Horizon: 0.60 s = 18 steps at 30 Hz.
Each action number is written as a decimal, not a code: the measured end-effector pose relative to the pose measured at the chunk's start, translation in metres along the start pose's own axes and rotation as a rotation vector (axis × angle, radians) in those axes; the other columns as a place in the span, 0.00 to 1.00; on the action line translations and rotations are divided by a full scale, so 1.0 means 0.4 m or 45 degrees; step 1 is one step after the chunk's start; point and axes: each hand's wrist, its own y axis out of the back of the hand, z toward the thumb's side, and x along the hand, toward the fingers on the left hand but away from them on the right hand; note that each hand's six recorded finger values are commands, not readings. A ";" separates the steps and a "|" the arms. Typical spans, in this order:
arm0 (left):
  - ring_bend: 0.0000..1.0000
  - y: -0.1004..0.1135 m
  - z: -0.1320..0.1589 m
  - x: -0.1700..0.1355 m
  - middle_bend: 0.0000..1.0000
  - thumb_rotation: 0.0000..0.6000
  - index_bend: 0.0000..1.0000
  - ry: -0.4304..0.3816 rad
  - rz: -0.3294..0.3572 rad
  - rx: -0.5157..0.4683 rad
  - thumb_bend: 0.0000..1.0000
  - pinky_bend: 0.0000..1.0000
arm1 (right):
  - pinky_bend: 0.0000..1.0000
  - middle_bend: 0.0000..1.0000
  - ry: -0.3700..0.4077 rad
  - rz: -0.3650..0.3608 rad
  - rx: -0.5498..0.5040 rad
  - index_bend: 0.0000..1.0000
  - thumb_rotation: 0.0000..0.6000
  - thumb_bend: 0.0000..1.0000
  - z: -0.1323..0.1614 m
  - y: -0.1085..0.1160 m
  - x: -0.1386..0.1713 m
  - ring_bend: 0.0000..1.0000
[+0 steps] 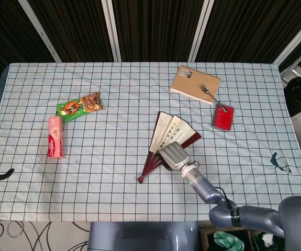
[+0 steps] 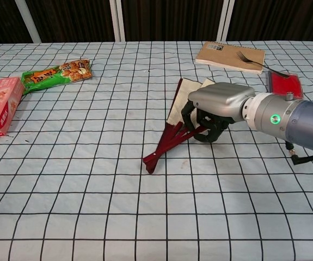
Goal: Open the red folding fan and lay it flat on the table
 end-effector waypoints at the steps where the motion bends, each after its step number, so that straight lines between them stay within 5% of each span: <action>1: 0.00 0.000 0.000 0.000 0.00 1.00 0.00 0.000 0.000 0.000 0.01 0.00 | 0.84 0.85 0.007 -0.007 -0.001 0.68 1.00 0.56 0.002 0.005 0.002 0.92; 10: 0.00 -0.001 0.004 -0.005 0.00 1.00 0.00 0.000 -0.004 -0.007 0.01 0.00 | 0.84 0.85 0.045 -0.088 -0.030 0.74 1.00 0.73 0.007 0.058 0.011 0.92; 18: 0.00 0.016 0.026 -0.006 0.00 1.00 0.00 -0.035 0.003 0.001 0.01 0.00 | 0.84 0.86 0.069 -0.180 -0.056 0.76 1.00 0.75 0.002 0.127 0.016 0.92</action>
